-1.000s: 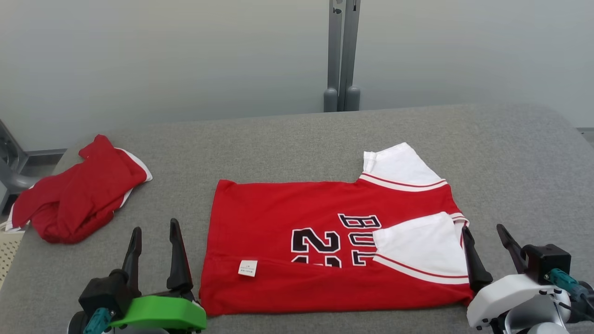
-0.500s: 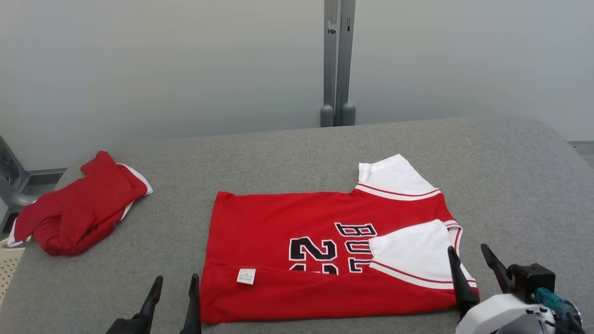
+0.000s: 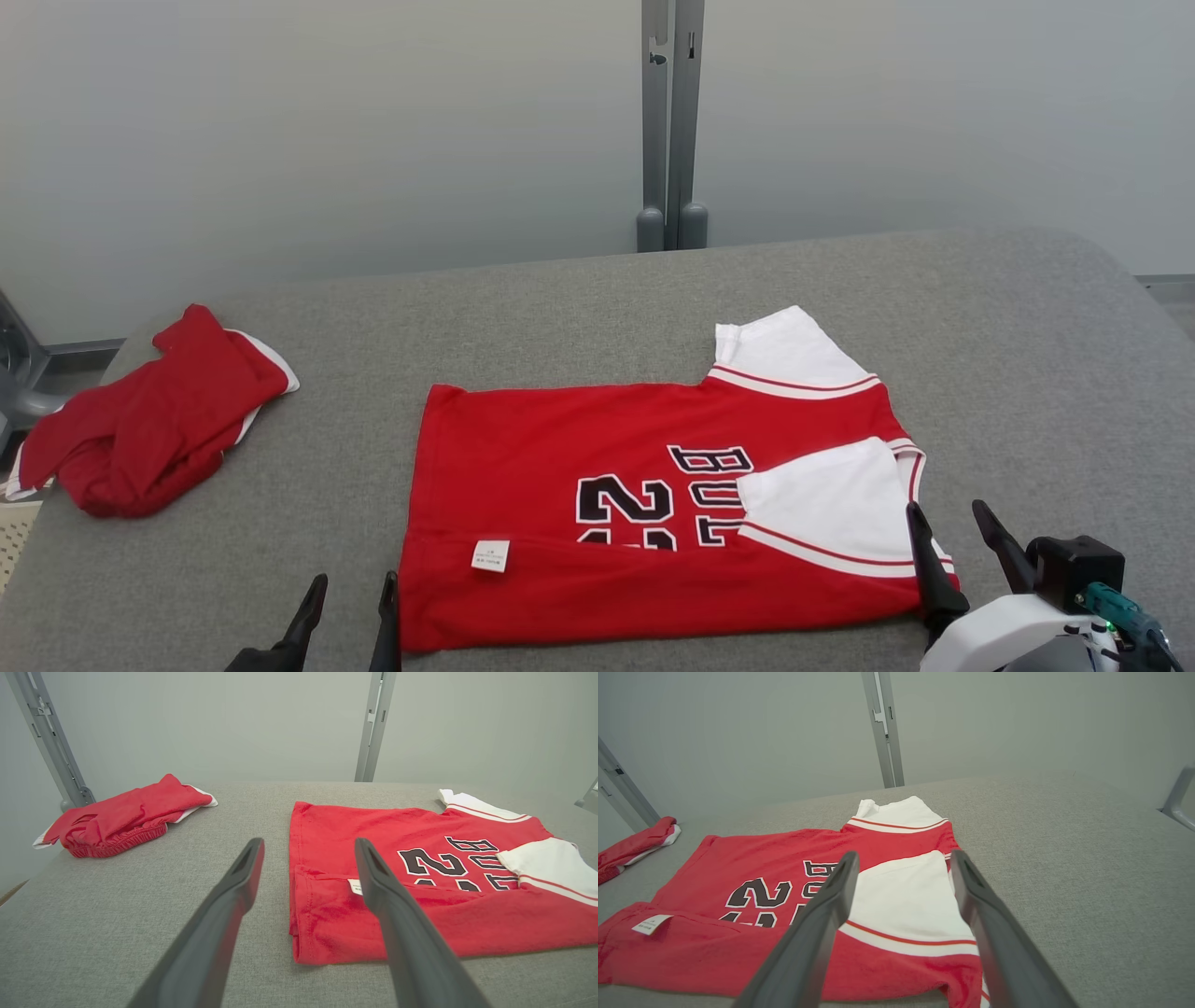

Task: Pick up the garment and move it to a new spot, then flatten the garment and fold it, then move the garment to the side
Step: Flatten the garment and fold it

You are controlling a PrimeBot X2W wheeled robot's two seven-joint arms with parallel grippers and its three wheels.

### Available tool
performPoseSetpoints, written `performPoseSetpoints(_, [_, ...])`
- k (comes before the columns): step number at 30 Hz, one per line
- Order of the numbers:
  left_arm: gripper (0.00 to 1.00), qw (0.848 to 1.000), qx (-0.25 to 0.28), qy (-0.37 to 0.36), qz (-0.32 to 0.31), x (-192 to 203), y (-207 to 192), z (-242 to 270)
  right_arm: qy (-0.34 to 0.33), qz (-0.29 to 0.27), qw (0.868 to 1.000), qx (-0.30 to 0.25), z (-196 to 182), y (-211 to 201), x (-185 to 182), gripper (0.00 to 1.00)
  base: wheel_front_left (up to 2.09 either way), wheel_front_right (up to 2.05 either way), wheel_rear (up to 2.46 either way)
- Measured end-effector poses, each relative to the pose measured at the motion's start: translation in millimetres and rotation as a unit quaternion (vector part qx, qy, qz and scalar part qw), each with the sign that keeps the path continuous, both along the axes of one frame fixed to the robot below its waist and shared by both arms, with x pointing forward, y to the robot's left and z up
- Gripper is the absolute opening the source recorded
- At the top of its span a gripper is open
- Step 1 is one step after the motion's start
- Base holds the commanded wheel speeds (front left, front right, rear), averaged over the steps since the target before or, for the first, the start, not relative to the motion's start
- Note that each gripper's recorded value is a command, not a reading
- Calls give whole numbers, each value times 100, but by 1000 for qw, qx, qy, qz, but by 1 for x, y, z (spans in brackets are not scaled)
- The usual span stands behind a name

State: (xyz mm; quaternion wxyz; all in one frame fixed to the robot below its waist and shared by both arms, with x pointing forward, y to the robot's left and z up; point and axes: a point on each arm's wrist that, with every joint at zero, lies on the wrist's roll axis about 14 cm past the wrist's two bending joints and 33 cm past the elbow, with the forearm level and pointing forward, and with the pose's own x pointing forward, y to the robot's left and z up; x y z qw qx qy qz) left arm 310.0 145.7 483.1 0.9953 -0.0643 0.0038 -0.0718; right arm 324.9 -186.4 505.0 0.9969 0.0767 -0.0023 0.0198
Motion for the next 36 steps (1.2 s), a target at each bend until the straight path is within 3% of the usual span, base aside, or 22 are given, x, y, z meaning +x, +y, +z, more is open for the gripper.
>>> performPoseSetpoints(8, [100,1000,-6,11,1,3,0,-6,4,-1,1000,10,-2,0,3,100,0,0,0])
performPoseSetpoints(13, [100,998,-13,49,-29,12,-11,-15,16,-1,1000,9,-3,-1,12,100,0,0,0])
performPoseSetpoints(17, [100,993,4,95,-65,25,-23,-23,65,7,998,7,-12,0,27,100,0,0,0])
performPoseSetpoints(25, [100,982,32,155,-101,86,-43,-15,161,48,986,-7,2,17,87,100,0,0,0])
performPoseSetpoints(28, [100,976,61,184,-96,108,-44,-19,171,60,983,31,17,20,113,100,0,0,0])
performPoseSetpoints(32, [100,965,108,219,-94,138,-44,-25,199,65,978,6,23,21,144,100,0,0,0])
performPoseSetpoints(36, [100,961,119,230,-99,167,-47,-27,238,68,969,1,15,19,168,100,0,0,0])
